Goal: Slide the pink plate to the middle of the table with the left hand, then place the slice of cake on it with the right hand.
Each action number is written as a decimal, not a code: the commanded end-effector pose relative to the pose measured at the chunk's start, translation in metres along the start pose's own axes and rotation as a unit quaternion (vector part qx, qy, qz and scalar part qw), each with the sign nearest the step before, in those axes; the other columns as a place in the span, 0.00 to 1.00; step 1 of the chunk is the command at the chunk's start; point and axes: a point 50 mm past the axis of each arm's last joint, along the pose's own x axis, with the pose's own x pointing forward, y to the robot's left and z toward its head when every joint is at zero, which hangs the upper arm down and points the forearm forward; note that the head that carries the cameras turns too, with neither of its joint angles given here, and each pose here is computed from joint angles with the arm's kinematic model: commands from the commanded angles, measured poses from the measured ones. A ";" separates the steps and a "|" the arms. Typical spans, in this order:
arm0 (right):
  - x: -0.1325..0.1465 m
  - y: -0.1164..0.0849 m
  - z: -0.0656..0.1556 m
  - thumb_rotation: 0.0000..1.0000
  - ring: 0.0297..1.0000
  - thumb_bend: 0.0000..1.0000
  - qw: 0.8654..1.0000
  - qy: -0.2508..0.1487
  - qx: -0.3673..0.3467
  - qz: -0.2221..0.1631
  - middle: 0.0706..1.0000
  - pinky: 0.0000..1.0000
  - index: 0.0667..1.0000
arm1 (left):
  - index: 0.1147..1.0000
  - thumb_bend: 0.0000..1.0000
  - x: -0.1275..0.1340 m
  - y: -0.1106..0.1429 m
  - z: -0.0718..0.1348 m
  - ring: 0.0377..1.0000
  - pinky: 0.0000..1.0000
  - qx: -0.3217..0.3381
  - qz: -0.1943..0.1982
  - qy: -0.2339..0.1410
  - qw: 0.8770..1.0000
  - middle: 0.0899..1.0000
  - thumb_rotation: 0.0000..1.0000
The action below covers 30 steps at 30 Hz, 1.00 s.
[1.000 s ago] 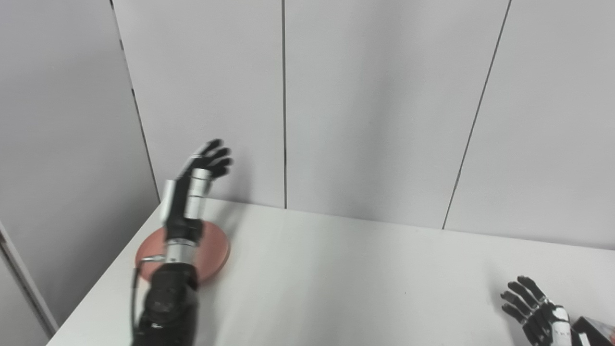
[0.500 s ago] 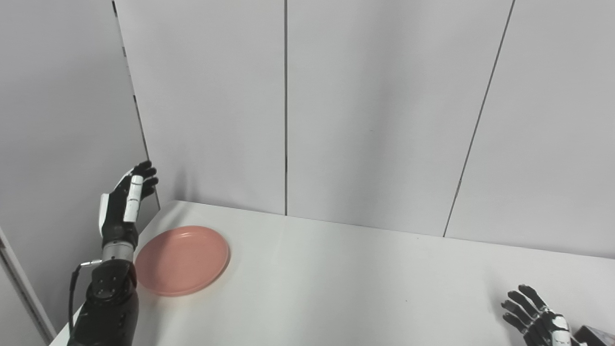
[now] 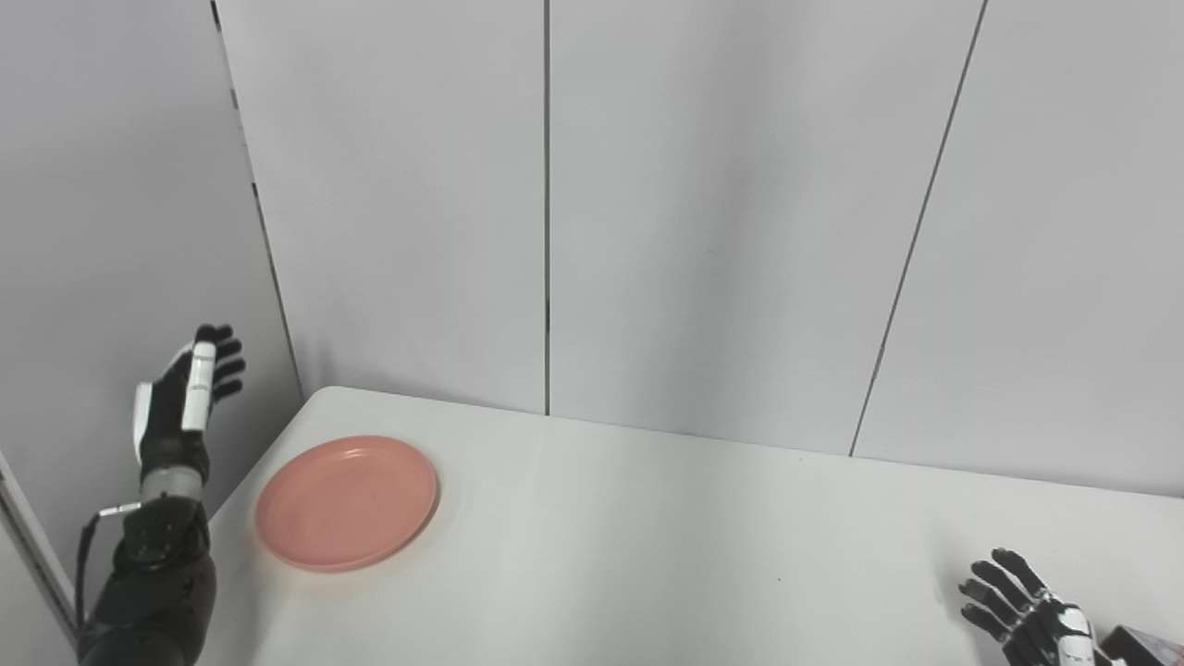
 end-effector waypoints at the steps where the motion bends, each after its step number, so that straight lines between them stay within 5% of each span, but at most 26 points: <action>1: -0.065 0.009 -0.062 1.00 0.80 0.67 0.993 0.113 0.034 -0.022 0.80 0.79 0.82 | 0.74 0.71 0.013 -0.001 0.022 0.77 0.76 -0.009 0.000 -0.038 0.999 0.78 0.95; 5: -0.066 0.008 -0.062 1.00 0.80 0.68 0.993 0.113 0.034 -0.022 0.80 0.79 0.82 | 0.73 0.76 0.005 -0.011 0.008 0.78 0.77 -0.011 -0.011 -0.019 1.000 0.78 0.93; 20: -0.072 0.006 -0.065 1.00 0.76 0.70 0.992 0.116 0.033 -0.028 0.76 0.73 0.78 | 0.79 0.70 -0.028 -0.046 -0.039 0.77 0.74 -0.027 -0.063 0.061 0.996 0.80 0.90; 25: -0.073 0.006 -0.065 0.99 0.76 0.73 0.992 0.117 0.032 -0.026 0.76 0.74 0.79 | 0.81 0.65 -0.036 -0.062 -0.044 0.78 0.76 -0.084 -0.061 0.085 0.991 0.81 0.93; 30: -0.073 0.006 -0.065 0.97 0.76 0.75 0.992 0.117 0.034 -0.027 0.76 0.74 0.78 | 0.83 0.72 -0.039 -0.072 -0.042 0.80 0.72 -0.113 -0.078 0.097 0.986 0.82 0.97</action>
